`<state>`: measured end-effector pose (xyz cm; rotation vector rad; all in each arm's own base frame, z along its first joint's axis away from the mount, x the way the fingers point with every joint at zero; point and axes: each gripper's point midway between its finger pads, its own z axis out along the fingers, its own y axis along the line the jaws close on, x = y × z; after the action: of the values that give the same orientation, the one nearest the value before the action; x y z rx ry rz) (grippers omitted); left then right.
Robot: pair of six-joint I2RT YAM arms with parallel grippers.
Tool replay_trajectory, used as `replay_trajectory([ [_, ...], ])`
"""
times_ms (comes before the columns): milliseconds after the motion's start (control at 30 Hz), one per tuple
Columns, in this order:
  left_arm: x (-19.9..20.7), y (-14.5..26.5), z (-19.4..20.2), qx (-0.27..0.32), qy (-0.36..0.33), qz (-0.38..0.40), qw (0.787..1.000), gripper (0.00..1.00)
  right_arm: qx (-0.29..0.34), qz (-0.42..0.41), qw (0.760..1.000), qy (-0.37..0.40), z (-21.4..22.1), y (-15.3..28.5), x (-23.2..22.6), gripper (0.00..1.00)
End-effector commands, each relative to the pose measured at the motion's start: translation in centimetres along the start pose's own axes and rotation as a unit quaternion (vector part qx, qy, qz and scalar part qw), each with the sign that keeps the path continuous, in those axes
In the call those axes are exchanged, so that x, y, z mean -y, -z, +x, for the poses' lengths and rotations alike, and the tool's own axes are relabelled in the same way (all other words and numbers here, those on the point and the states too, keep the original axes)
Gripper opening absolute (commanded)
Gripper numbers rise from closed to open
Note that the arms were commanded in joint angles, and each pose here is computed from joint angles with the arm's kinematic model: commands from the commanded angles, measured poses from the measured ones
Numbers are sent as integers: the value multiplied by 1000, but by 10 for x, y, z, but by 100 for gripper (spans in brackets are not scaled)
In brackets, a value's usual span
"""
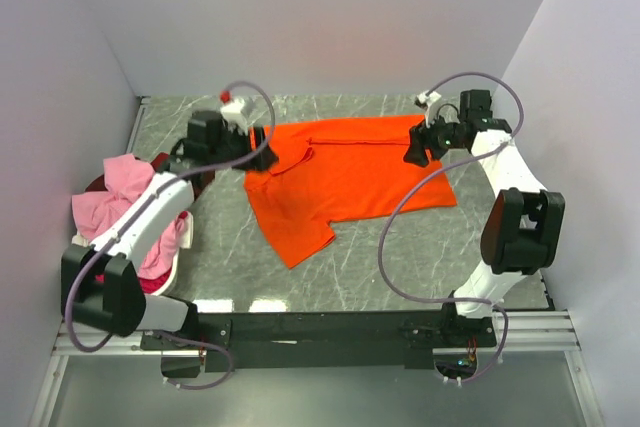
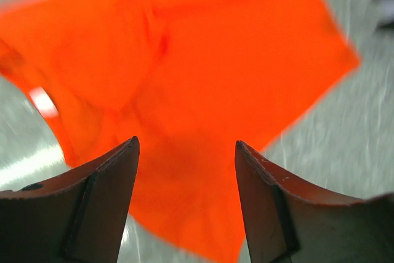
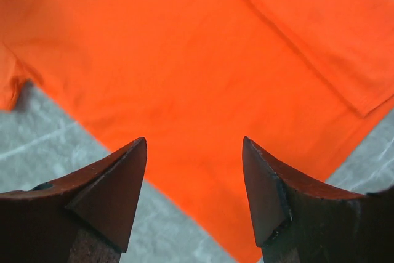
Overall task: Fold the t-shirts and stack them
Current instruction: Fold the tshirt
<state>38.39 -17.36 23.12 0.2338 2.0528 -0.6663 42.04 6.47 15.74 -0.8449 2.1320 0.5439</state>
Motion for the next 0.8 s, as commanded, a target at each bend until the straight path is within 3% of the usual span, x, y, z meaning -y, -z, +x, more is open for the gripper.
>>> replay_trajectory([
  [0, 5, 16, 61, -68, -29, 7, 997, 68, -24, 2, 1000, -5, 19, 8, -10, 69],
  [133, 19, 24, 98, -101, 12, 30, 994, 68, -49, 23, 996, -73, 38, 5, 1, 59],
  [233, 30, 29, 128, -134, 17, 40, 990, 68, -66, 13, 994, -90, 50, 0, -3, 59],
  [433, 59, 43, 179, -213, -33, 59, 975, 67, -114, -110, 987, 4, 81, 18, -52, 61],
  [567, 87, 45, 206, -253, -101, 83, 959, 66, -106, -125, 983, 88, 97, 31, -67, 61],
  [633, 85, 41, 208, -259, -135, 59, 955, 65, -92, -134, 982, 96, 103, 34, -78, 61],
  [767, 71, 29, 234, -331, -152, -23, 931, 57, -80, -125, 983, 106, 102, 41, -87, 61],
])
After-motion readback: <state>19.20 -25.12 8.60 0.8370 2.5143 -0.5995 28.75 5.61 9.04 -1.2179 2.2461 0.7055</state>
